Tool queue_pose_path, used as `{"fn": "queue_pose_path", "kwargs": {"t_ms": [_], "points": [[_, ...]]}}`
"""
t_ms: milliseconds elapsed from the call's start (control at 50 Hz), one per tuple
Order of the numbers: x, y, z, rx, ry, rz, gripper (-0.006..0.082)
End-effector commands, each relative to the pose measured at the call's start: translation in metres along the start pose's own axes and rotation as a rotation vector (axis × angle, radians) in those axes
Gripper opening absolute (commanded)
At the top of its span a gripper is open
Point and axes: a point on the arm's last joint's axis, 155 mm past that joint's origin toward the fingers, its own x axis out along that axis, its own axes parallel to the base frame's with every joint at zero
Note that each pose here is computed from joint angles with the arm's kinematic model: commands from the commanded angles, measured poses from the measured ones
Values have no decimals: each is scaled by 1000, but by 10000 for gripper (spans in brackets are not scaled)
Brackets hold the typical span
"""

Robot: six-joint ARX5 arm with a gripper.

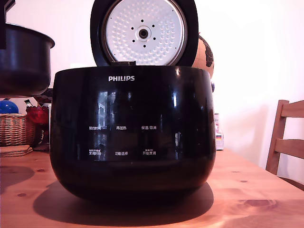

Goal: Place the pot you are holding inside the rice cooker

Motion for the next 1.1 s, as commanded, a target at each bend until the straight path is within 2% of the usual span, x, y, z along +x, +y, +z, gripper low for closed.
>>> {"fn": "queue_pose_path", "kwargs": {"t_ms": [0,240,380,620,1080], "points": [[-21,11,5,-12,-59,75,-21],[-33,9,4,-14,-90,95,-21],[-45,-6,14,-11,-164,68,-21],[-62,-39,35,100,-253,37,-21],[-76,-98,83,310,-393,-35,-21]]}}
